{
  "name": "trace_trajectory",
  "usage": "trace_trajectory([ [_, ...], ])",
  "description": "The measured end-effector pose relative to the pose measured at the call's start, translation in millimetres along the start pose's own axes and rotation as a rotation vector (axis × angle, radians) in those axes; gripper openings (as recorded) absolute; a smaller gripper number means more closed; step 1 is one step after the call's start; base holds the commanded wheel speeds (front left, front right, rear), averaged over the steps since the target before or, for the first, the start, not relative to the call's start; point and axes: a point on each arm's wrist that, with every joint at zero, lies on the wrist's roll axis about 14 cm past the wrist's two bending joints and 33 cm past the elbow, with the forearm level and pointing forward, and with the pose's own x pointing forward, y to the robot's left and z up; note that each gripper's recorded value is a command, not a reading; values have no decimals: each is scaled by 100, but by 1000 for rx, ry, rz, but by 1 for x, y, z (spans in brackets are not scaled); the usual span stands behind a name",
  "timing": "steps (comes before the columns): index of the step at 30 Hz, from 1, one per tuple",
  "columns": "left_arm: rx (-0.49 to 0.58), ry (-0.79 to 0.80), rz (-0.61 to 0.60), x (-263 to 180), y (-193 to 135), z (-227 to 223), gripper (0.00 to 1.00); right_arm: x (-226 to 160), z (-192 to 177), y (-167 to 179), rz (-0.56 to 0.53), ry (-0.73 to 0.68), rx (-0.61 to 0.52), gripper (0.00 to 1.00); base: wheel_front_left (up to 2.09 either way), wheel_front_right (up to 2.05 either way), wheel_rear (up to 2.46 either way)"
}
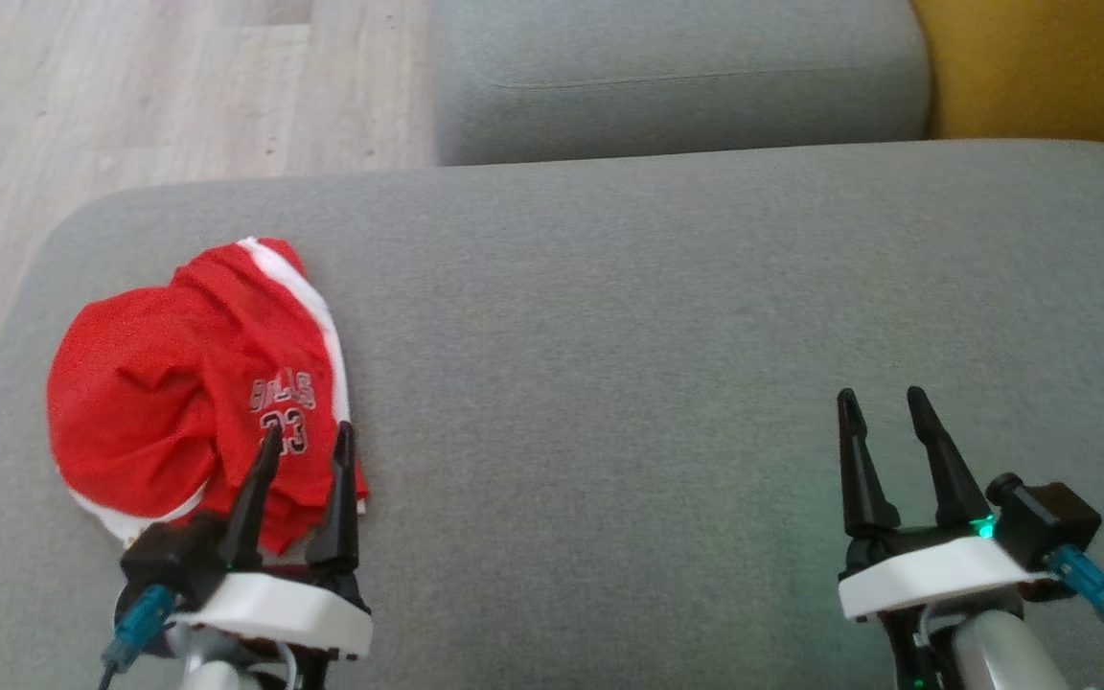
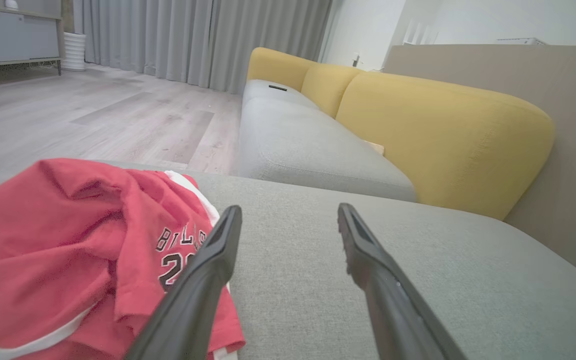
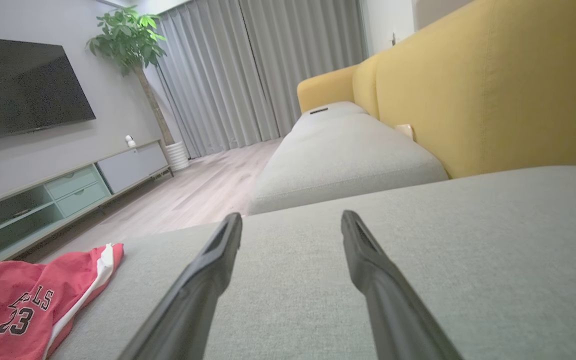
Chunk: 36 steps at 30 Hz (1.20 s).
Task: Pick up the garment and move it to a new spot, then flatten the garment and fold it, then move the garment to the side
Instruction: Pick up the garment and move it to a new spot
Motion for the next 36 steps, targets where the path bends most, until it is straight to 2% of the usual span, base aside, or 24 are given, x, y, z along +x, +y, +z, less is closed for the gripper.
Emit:
trace_trajectory([
  [13,31,-63,168,-27,51,21,100,15,-18,65,200,57,12,100,0,0,0],
  [25,61,-105,325,-70,92,35,100,19,-34,127,385,110,47,100,0,0,0],
  [36,68,-117,386,-89,107,38,100,18,-39,148,447,131,52,100,0,0,0],
])
